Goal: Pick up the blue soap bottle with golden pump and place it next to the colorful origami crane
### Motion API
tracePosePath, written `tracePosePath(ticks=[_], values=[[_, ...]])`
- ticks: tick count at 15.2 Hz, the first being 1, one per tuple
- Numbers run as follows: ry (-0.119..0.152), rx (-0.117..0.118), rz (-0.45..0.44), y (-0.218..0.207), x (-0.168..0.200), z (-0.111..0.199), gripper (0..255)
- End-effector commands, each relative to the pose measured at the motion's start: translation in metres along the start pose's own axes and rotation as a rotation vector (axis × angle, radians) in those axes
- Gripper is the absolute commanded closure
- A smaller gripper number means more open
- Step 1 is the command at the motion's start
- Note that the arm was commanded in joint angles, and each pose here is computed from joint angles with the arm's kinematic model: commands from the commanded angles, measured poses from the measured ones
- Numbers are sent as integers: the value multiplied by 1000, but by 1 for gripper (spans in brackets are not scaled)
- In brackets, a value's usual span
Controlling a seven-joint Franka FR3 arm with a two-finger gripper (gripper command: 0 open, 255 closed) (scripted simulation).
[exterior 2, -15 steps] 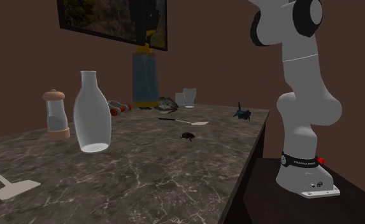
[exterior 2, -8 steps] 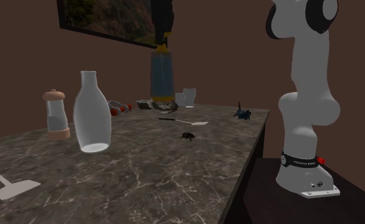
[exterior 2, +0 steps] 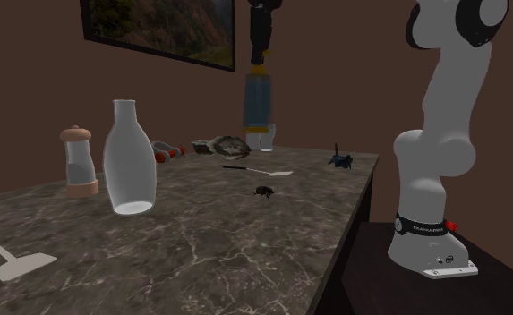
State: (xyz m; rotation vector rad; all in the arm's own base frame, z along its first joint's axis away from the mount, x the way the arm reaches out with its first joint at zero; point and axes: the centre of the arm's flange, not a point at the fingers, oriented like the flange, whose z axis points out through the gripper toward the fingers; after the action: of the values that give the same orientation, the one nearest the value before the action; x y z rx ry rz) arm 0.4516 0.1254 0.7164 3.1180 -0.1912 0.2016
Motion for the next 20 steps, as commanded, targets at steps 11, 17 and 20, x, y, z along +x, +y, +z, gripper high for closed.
tracePosePath(ticks=[11,17,20], values=[[0,1,-2,143,-64,-21,255],[0,1,-2,215,-96,-32,255],[0,1,-2,251,-112,-37,255]])
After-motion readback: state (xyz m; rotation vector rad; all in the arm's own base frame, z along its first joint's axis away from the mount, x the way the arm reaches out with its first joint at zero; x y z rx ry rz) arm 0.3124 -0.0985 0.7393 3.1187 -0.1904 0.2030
